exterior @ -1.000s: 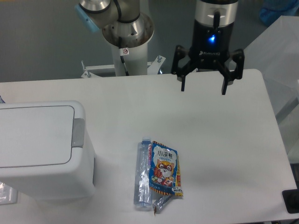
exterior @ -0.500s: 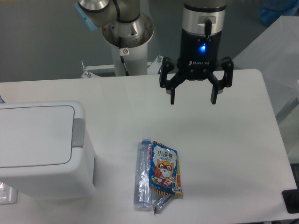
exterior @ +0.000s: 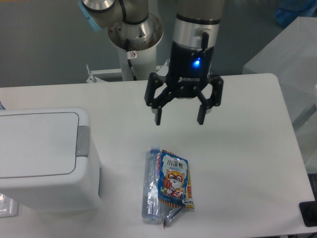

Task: Open the trash can
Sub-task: 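Move the open gripper toward the white trash bin's lid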

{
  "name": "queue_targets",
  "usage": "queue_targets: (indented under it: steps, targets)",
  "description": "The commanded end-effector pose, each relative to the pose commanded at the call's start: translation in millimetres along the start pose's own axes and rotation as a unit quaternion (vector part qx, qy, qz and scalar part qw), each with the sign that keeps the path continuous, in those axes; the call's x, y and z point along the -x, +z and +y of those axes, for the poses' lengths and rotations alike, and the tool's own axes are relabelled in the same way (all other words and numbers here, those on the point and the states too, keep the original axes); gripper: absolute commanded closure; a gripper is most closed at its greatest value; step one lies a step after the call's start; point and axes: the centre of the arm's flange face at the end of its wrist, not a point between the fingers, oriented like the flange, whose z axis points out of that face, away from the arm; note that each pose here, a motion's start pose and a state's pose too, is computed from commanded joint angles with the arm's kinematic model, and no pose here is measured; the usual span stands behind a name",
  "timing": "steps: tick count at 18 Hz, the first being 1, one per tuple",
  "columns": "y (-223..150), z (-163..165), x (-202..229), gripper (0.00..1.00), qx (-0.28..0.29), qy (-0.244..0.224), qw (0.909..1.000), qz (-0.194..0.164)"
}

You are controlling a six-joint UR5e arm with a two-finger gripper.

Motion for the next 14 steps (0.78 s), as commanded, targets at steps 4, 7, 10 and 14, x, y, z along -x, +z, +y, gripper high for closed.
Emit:
queue_targets:
  steps: [4,7,10,14]
  targets:
    - [17.6,3.3,-24.6,0.0,0.014,0.021,0.9996,0.012]
    - [26.6,5.0,-42.4,0.0,0.021,0.03,0.9991,0.021]
    - [37.7,12.1,-55.3,0.0,0.032,0.036,0.9985,0.028]
    - [45.5,17.5,-64.4,0.0,0.041,0.007,0.9986,0.033]
